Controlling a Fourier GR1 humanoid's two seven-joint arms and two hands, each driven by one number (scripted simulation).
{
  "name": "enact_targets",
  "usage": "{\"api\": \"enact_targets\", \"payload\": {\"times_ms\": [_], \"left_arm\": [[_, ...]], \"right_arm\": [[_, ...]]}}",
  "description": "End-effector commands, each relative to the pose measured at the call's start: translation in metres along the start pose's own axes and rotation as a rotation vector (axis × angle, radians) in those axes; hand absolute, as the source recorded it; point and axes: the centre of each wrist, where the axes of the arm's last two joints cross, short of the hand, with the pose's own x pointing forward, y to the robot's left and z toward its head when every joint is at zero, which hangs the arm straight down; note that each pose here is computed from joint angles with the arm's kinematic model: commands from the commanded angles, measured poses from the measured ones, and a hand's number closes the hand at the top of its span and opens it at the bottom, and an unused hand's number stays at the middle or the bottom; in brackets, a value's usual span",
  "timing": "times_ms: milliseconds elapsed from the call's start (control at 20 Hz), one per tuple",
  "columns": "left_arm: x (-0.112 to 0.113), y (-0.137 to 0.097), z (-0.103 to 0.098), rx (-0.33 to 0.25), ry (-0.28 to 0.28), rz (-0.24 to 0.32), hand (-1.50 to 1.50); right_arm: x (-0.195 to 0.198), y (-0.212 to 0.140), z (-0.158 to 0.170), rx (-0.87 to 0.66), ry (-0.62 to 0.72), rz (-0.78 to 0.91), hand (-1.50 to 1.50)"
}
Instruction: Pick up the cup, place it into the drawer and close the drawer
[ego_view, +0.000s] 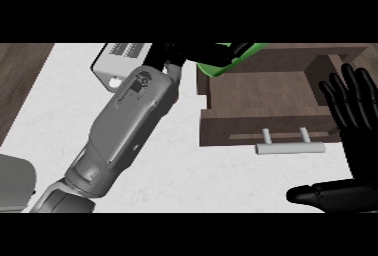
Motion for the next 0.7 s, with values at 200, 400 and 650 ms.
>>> {"api": "enact_targets", "payload": {"times_ms": [200, 400, 650], "left_arm": [[-0.025, -0.011, -0.001, 0.017, 0.043, -0.046, 1.5], [-0.021, -0.024, -0.004, -0.014, 0.105, -0.066, 1.5], [-0.03, -0.028, -0.004, -0.017, 0.082, -0.181, 1.5]], "right_arm": [[-0.007, -0.001, -0.006, 0.001, -0.004, 0.009, -1.5], [-0.014, -0.005, 0.001, -0.003, -0.014, 0.008, -1.5], [-0.006, 0.003, -0.007, 0.049, -0.025, -0.01, -1.5]]}}
